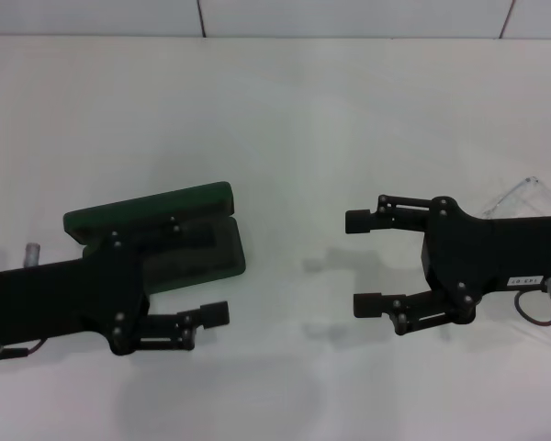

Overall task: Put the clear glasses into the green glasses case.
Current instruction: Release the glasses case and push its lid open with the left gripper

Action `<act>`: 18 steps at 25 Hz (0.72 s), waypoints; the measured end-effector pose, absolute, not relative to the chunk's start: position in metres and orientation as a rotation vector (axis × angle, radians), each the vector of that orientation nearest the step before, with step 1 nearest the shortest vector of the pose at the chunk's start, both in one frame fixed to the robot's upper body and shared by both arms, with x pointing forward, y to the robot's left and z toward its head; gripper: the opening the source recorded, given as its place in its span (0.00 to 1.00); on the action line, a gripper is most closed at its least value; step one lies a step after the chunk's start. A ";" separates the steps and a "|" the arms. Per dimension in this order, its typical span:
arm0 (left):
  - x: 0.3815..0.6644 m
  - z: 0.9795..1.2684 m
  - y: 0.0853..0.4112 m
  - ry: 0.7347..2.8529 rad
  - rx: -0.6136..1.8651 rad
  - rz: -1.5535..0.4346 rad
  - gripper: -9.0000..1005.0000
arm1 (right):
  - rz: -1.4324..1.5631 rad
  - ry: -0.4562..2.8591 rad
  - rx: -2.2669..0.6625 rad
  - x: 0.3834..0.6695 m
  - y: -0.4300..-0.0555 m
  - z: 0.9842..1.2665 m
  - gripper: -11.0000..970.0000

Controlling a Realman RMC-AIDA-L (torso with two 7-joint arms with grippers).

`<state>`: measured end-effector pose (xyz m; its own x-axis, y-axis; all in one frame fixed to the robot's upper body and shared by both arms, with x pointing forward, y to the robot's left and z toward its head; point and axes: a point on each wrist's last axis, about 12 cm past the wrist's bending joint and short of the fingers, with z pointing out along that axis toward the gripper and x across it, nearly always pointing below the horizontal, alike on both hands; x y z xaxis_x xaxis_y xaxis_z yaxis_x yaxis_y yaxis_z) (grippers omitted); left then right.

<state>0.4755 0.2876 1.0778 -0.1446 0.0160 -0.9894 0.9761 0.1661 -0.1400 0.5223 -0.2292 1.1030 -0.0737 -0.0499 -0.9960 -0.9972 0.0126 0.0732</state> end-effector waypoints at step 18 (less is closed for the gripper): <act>0.486 1.092 0.298 1.342 0.888 -1.077 0.89 | 1.129 1.297 -1.120 0.525 -0.242 1.104 0.89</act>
<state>0.4859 0.2982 1.0921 -0.0721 -0.0876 -0.9935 0.9509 0.2944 -0.0949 0.5248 -0.2424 1.1043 -0.0271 -0.0164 -0.9995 -0.9923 0.1214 0.0249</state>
